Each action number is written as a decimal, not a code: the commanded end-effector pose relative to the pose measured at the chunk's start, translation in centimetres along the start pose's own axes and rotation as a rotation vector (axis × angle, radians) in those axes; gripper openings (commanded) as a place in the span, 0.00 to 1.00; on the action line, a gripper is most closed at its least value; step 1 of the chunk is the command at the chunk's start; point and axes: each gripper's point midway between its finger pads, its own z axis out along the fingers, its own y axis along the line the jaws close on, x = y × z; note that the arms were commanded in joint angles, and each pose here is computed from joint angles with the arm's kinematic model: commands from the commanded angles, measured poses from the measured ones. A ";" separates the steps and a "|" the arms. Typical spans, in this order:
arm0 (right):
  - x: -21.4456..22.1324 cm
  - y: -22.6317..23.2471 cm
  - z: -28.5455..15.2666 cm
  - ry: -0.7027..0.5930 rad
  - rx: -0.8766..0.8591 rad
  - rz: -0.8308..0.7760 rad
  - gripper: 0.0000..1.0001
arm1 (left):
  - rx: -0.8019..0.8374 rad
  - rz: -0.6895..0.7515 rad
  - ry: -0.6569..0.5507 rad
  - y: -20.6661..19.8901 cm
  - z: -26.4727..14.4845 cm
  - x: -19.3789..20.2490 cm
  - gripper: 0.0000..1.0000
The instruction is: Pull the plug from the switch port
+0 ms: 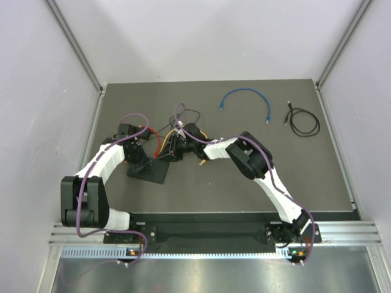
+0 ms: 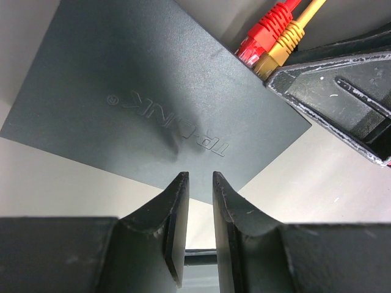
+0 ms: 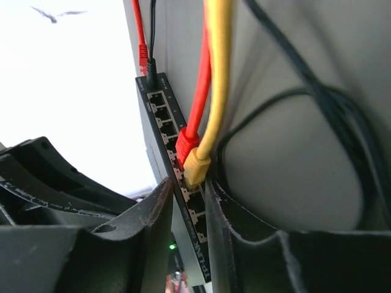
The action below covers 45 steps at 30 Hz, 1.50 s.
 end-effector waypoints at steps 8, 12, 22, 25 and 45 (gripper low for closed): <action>-0.5 -1.4 0.2 -0.023 -0.021 0.087 0.26 | 0.014 0.011 -0.011 -0.1 0.0 -0.3 0.27; -0.7 -1.6 0.4 -0.028 -0.016 0.109 0.27 | 0.015 0.012 -0.012 0.0 0.1 -0.2 0.27; -0.5 -2.5 0.5 -0.018 0.036 0.145 0.18 | 0.016 0.011 -0.007 0.0 0.2 -0.1 0.27; -0.5 -2.6 0.6 -0.019 0.054 0.146 0.18 | 0.018 0.011 -0.005 -0.1 0.2 0.0 0.27; -0.8 -4.0 1.3 -0.057 0.158 0.139 0.21 | 0.017 0.007 0.011 -0.1 0.6 0.0 0.27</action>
